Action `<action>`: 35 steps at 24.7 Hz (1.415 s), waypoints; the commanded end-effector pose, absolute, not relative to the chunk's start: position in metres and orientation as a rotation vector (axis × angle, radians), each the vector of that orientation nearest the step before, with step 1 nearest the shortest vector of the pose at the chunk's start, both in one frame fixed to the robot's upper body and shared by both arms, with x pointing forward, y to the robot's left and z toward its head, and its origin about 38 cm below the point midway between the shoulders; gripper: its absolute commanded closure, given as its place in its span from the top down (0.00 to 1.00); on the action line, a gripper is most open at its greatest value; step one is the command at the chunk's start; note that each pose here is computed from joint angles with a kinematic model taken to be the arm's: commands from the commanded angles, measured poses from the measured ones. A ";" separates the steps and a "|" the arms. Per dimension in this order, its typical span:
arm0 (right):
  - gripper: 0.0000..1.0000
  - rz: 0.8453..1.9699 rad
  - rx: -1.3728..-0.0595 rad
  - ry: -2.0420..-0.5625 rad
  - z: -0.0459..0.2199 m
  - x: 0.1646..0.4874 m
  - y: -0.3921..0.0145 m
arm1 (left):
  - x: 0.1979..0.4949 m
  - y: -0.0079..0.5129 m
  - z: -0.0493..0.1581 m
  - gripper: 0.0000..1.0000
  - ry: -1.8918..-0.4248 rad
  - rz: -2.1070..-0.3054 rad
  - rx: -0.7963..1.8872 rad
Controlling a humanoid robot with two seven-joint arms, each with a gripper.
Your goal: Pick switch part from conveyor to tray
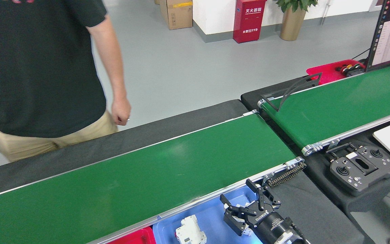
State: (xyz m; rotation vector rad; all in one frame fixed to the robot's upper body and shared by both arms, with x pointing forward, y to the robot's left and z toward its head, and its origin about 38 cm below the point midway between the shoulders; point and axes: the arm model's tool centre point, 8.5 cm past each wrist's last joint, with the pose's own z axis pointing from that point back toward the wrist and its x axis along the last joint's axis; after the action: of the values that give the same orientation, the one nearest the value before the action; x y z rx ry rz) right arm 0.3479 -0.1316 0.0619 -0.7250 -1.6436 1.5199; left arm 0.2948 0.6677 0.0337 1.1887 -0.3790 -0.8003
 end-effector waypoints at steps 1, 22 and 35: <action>0.99 1.516 -0.741 -1.671 0.071 0.353 -0.130 | 0.299 0.672 0.043 0.28 -0.402 -0.788 1.201; 0.99 1.276 -0.955 -1.483 0.076 0.332 -0.218 | 0.265 0.366 0.072 1.00 -1.217 -1.365 1.039; 0.98 1.298 -0.984 -1.351 0.057 0.289 -0.252 | 0.188 0.423 0.052 0.99 -0.905 -1.093 1.147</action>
State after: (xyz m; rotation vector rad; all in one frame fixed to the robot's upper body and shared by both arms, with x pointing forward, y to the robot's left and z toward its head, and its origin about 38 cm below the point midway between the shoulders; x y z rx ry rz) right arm 0.2872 -0.2476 0.0503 -0.9517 -1.3413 1.3069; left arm 0.1878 0.4179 0.0462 1.1104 -0.9278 -1.0975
